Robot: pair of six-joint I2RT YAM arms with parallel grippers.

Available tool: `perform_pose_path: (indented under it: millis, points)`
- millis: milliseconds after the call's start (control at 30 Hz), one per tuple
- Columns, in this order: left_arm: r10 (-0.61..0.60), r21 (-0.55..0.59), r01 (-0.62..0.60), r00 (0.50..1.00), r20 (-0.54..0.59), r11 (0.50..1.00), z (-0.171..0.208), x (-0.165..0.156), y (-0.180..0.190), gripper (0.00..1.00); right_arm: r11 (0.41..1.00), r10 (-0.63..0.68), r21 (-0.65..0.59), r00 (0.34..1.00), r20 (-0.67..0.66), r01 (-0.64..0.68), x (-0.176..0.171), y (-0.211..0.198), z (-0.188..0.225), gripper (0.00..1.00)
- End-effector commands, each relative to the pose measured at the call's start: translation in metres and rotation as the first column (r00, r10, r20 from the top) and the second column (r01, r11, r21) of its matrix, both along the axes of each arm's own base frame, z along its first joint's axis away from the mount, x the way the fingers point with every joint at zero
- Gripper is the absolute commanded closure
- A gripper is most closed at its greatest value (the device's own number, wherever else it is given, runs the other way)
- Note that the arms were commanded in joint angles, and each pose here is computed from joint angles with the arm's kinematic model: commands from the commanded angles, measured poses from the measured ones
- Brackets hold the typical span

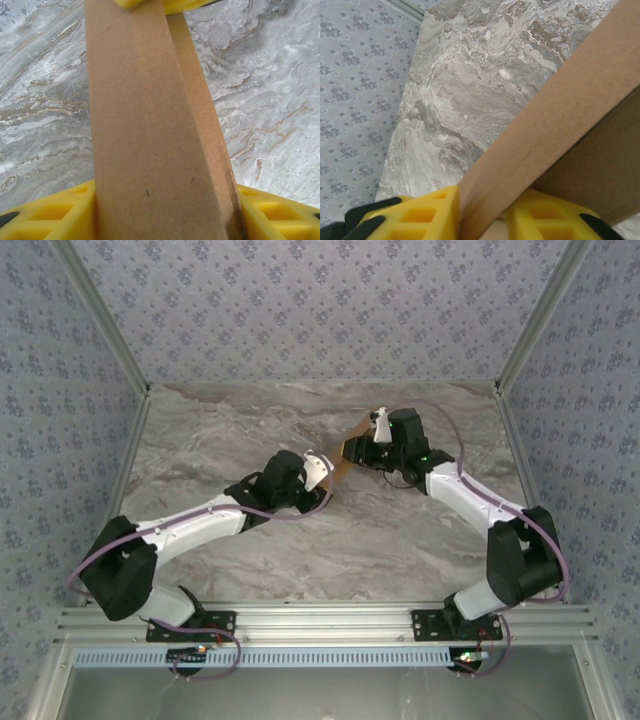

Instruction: Fold the paper box

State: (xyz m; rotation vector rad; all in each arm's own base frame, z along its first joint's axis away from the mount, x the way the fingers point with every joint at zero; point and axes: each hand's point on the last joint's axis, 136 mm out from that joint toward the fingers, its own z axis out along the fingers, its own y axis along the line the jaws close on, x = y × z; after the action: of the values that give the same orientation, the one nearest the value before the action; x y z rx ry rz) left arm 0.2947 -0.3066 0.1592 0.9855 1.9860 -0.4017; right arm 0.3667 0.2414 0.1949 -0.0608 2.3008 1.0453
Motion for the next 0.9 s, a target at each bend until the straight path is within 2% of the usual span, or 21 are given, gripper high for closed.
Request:
perform_pose_path:
  millis: [0, 167, 333, 567, 733, 867]
  points:
    - [0.031, -0.097, -0.034, 0.999, -0.027, 0.995, 0.019, 0.004, 0.009, 0.64, 0.995, -0.005, -0.104, 1.0, -0.026, 0.003, -0.012, -0.02, -0.006, 0.61]
    - [0.021, -0.123, -0.027, 0.999, -0.048, 0.992, 0.022, 0.003, 0.016, 0.68, 0.985, 0.035, -0.169, 0.999, 0.03, -0.029, -0.019, -0.029, 0.013, 0.52]
    - [-0.014, -0.157, 0.003, 0.998, -0.068, 0.988, 0.029, 0.004, 0.023, 0.69, 0.967, 0.104, -0.246, 0.983, 0.149, -0.065, -0.028, -0.037, 0.043, 0.45]
    - [-0.126, -0.206, 0.111, 0.99, -0.057, 0.972, 0.04, -0.001, 0.034, 0.68, 0.92, 0.041, -0.385, 0.956, 0.289, 0.077, -0.014, -0.078, 0.065, 0.39]
    - [-0.251, -0.219, 0.241, 0.968, -0.015, 0.945, 0.044, -0.005, 0.037, 0.62, 0.907, -0.064, -0.366, 0.929, 0.364, 0.206, 0.012, -0.118, 0.079, 0.37]
    - [-0.355, -0.185, 0.349, 0.935, -0.002, 0.919, 0.037, -0.008, 0.038, 0.63, 0.93, -0.062, -0.311, 0.916, 0.395, 0.197, 0.025, -0.133, 0.084, 0.36]
